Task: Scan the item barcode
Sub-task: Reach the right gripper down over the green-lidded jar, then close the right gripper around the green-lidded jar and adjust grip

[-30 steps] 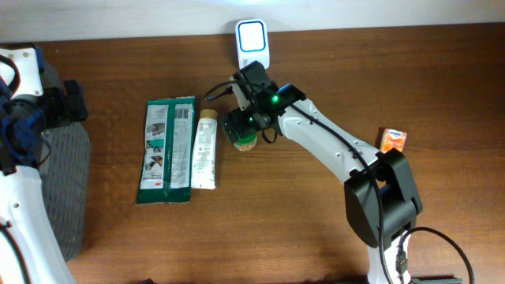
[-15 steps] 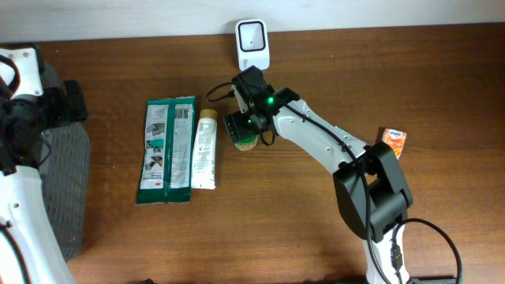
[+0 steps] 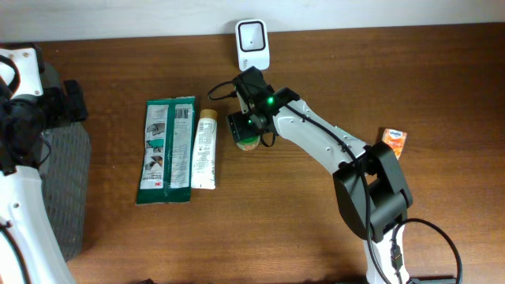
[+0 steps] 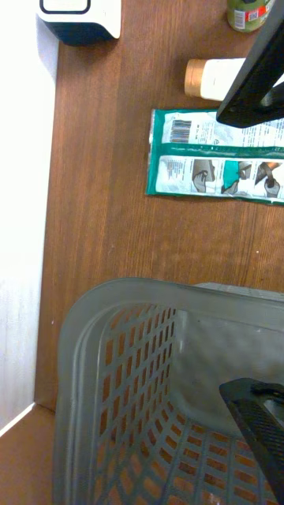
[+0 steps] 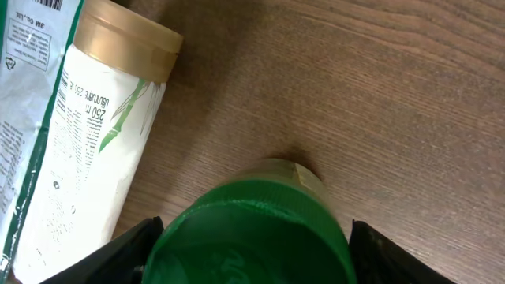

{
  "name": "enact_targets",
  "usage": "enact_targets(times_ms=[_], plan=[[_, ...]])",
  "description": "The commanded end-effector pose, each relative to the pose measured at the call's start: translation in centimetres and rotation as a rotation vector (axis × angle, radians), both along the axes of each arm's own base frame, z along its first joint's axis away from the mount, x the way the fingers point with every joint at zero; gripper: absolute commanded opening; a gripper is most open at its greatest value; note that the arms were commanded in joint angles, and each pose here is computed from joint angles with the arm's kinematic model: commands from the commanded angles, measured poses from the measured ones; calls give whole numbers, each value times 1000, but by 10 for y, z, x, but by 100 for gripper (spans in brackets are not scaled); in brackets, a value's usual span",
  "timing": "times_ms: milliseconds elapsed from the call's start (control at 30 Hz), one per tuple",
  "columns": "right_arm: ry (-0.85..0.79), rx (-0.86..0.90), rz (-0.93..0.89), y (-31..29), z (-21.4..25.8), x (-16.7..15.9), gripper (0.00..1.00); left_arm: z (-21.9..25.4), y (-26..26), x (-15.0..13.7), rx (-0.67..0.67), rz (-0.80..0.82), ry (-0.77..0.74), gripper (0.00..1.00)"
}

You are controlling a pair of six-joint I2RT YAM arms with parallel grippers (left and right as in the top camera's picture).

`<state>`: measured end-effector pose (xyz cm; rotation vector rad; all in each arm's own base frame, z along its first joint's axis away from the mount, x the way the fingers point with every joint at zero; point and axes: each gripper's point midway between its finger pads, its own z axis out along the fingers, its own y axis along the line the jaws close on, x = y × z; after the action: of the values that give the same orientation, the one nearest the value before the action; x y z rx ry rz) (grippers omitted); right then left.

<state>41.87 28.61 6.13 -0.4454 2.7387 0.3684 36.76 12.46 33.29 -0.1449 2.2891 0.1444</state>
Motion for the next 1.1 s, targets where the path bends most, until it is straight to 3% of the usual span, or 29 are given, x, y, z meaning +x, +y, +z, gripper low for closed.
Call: enact_targets(times_ms=[0, 267, 500, 667, 833, 967, 1067], plan=[[0, 5, -9, 3, 3, 0, 69, 2, 0, 0, 7, -13, -5, 99], [-31, 14, 10, -4, 41, -9, 63, 2, 0, 0, 7, -13, -5, 99], [-9, -84, 253, -16, 44, -36, 64, 2, 0, 0, 7, -13, -5, 99], [42, -99, 502, -17, 38, -65, 73, 2, 0, 0, 7, -13, -5, 99], [-7, -147, 627, -22, 38, -62, 80, 2, 0, 0, 7, -13, -5, 99], [-13, -129, 523, -30, 48, -47, 100, 2, 0, 0, 7, -13, -5, 99], [13, -69, 314, -35, 83, -33, 98, 2, 0, 0, 7, -13, -5, 99]])
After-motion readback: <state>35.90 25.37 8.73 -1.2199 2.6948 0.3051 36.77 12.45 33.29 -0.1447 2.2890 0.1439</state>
